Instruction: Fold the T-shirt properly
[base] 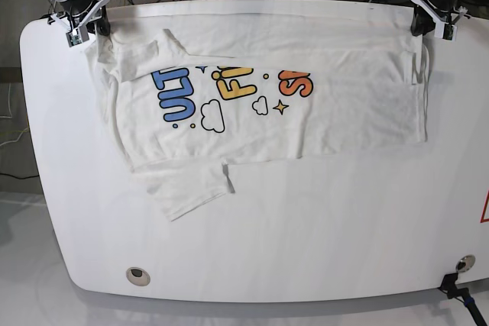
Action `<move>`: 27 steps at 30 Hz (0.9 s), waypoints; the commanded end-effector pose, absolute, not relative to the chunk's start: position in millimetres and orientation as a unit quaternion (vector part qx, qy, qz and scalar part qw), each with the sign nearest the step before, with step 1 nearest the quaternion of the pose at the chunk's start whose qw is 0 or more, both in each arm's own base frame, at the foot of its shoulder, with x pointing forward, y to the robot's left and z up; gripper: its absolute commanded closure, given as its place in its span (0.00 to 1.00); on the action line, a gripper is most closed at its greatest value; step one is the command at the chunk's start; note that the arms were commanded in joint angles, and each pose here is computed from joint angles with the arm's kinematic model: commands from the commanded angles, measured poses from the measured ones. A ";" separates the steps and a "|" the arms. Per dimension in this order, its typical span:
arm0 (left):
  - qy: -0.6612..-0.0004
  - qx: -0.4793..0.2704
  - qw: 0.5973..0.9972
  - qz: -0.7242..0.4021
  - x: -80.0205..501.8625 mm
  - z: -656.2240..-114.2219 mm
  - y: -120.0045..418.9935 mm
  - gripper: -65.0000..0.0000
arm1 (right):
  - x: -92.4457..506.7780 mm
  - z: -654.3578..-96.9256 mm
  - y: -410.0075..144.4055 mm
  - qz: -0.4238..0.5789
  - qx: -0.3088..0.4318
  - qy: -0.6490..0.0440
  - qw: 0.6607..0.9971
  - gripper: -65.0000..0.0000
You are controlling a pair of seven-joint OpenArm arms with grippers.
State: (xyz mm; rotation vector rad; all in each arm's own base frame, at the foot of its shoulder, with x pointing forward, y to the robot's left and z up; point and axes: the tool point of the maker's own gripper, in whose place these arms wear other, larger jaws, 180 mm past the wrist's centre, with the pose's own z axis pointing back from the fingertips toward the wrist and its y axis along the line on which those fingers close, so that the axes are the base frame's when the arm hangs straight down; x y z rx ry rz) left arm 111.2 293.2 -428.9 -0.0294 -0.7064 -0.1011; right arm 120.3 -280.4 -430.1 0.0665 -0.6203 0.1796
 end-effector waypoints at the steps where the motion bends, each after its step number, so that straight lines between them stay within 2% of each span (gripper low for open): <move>1: -0.220 0.013 0.972 -0.075 61.1 -458.7 302.3 1.00 | 95.2 -443.0 -290.2 0.106 0.012 -0.241 0.965 1.00; 3: -0.222 0.013 0.972 -0.077 62.5 -457.5 302.2 1.00 | 93.4 -444.0 -292.0 0.107 0.009 -0.230 0.967 0.98; 4: -0.229 0.016 0.970 -0.083 68.5 -453.0 303.3 1.00 | 97.5 -443.3 -292.2 0.107 0.008 -0.233 0.967 0.91; 6: -0.245 0.019 0.965 -0.097 80.0 -443.5 301.3 0.84 | 104.2 -441.6 -292.7 0.107 0.007 -0.240 0.965 0.80; 8: -0.256 0.020 0.961 -0.105 87.8 -436.8 298.5 0.77 | 109.6 -440.2 -293.2 0.107 0.006 -0.246 0.963 0.76; 12: -0.273 0.025 0.954 -0.123 105.2 -423.6 293.4 0.76 | 122.6 -428.6 -308.9 0.113 -0.017 -0.254 0.960 0.74; 14: -0.269 0.048 0.952 -0.135 115.8 -412.0 307.9 0.76 | 128.3 -418.1 -313.4 0.130 -0.031 -0.249 0.959 0.72; 20: -0.321 0.090 0.932 -0.143 148.2 -370.1 322.1 0.76 | 148.6 -385.0 -321.9 0.148 -0.071 -0.272 0.948 0.55; 24: -0.332 0.105 0.927 -0.141 166.9 -358.8 326.4 0.76 | 158.2 -379.3 -319.8 0.151 -0.073 -0.285 0.944 0.43; 27: -0.334 0.110 0.926 -0.138 176.1 -354.9 327.7 0.76 | 167.8 -372.2 -320.5 0.154 -0.081 -0.291 0.941 0.37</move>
